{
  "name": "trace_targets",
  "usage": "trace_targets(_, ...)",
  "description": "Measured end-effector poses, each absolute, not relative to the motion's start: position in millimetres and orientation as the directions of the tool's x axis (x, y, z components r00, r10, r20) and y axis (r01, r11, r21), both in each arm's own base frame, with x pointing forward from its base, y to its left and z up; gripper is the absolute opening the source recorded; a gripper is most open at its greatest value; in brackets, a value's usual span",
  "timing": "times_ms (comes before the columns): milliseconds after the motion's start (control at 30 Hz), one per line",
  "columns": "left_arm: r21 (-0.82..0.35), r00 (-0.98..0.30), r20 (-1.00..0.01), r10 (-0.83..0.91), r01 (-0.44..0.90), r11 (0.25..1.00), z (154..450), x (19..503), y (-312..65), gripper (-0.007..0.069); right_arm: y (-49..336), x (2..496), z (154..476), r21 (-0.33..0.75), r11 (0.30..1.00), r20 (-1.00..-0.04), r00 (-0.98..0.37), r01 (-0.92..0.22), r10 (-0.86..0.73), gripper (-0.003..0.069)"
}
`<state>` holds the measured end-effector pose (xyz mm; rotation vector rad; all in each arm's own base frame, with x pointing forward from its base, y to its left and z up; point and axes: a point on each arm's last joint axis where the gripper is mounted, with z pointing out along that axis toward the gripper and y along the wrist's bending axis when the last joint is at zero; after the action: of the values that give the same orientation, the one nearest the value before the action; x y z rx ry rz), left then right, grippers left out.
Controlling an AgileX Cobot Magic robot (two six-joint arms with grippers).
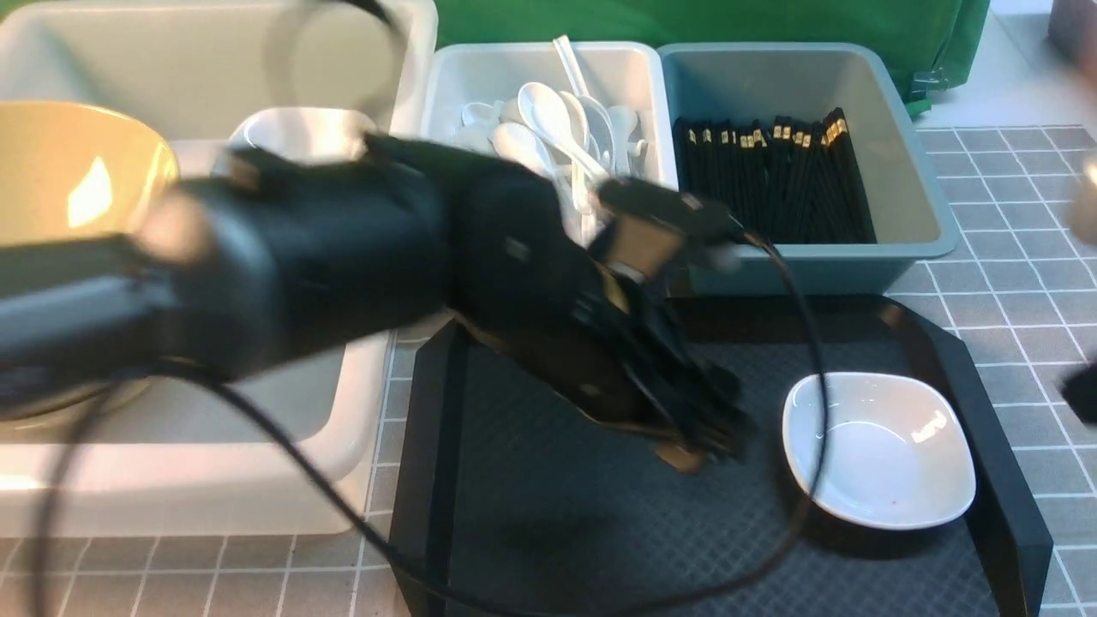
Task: On grey table put chopsticks spoon bowls plates into blue grey white boxes.
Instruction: 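Grasp the small white bowl on the black tray by its rim with the left gripper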
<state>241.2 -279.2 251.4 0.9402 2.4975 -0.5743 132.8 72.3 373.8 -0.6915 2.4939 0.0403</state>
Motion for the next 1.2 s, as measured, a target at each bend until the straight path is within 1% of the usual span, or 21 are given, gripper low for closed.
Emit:
trace_targets(133, -0.234, -0.68, -0.489, 0.546, 0.706, 0.669, 235, 249, -307, 0.0464, 62, 117, 358, -0.099, 0.88, -0.504, -0.739, -0.465, -0.447, 0.0067)
trace_targets(300, -0.254, -0.689, -0.497, 0.527, 0.696, 0.671, 218, 272, -336, 0.0464, 56, 107, 345, -0.091, 0.888, -0.489, -0.757, -0.45, -0.434, 0.0069)
trace_targets(400, -0.268, -0.694, -0.505, 0.513, 0.691, 0.672, 214, 280, -347, 0.0464, 55, 106, 342, -0.091, 0.888, -0.483, -0.76, -0.45, -0.435, 0.007)
trace_targets(500, -0.277, -0.705, -0.498, 0.506, 0.682, 0.677, 192, 295, -363, 0.0464, 55, 106, 341, -0.087, 0.891, -0.482, -0.764, -0.445, -0.429, 0.0076)
trace_targets(567, -0.276, -0.705, -0.496, 0.507, 0.681, 0.678, 185, 299, -368, 0.0464, 55, 106, 341, -0.088, 0.891, -0.481, -0.765, -0.445, -0.429, 0.0077)
trace_targets(633, -0.27, -0.704, -0.496, 0.508, 0.682, 0.68, 171, 307, -377, 0.0459, 55, 106, 341, -0.086, 0.893, -0.481, -0.766, -0.443, -0.426, 0.0078)
trace_targets(733, -0.269, -0.704, -0.497, 0.507, 0.681, 0.682, 164, 312, -382, 0.0438, 55, 106, 341, -0.085, 0.893, -0.481, -0.767, -0.441, -0.425, 0.0078)
trace_targets(800, -0.271, -0.701, -0.505, 0.503, 0.682, 0.679, 164, 315, -386, 0.0378, 55, 106, 341, -0.085, 0.894, -0.481, -0.767, -0.441, -0.424, 0.0078)
trace_targets(867, -0.27, -0.701, -0.501, 0.507, 0.683, 0.678, 163, 316, -387, 0.0257, 55, 106, 341, -0.085, 0.894, -0.481, -0.767, -0.44, -0.424, 0.0078)
trace_targets(900, -0.269, -0.7, -0.5, 0.511, 0.686, 0.677, 163, 316, -387, 0.0229, 55, 106, 341, -0.085, 0.894, -0.481, -0.767, -0.44, -0.424, 0.0078)
trace_targets(933, -0.267, -0.698, -0.492, 0.521, 0.69, 0.673, 164, 316, -387, 0.0142, 55, 106, 341, -0.085, 0.894, -0.481, -0.767, -0.44, -0.424, 0.0078)
trace_targets(967, -0.273, -0.702, -0.489, 0.518, 0.687, 0.673, 166, 317, -387, 0.0103, 55, 106, 341, -0.085, 0.894, -0.481, -0.767, -0.44, -0.424, 0.0078)
trace_targets(1000, -0.274, -0.696, -0.496, 0.52, 0.693, 0.666, 175, 317, -388, 0.0058, 55, 106, 341, -0.085, 0.894, -0.481, -0.767, -0.44, -0.424, 0.0078)
trace_targets(1033, -0.27, -0.691, -0.495, 0.526, 0.698, 0.663, 178, 317, -387, 0.0058, 55, 106, 341, -0.085, 0.893, -0.481, -0.767, -0.441, -0.424, 0.0078)
trace_targets(1067, -0.26, -0.68, -0.5, 0.536, 0.708, 0.656, 186, 317, -386, 0.0039, 55, 106, 341, -0.085, 0.893, -0.481, -0.767, -0.441, -0.424, 0.0078)
trace_targets(1100, -0.23, -0.658, -0.506, 0.558, 0.726, 0.648, 202, 318, -380, 0.0018, 55, 106, 341, -0.085, 0.893, -0.482, -0.766, -0.442, -0.425, 0.0078)
trace_targets(1167, -0.178, -0.628, -0.517, 0.581, 0.743, 0.645, 224, 321, -368, 0.0004, 55, 107, 341, -0.084, 0.893, -0.495, -0.759, -0.443, -0.423, 0.0078)
trace_targets(1200, -0.136, -0.606, -0.533, 0.59, 0.75, 0.647, 245, 322, -355, 0.0003, 56, 108, 342, -0.082, 0.892, -0.514, -0.748, -0.444, -0.419, 0.0078)
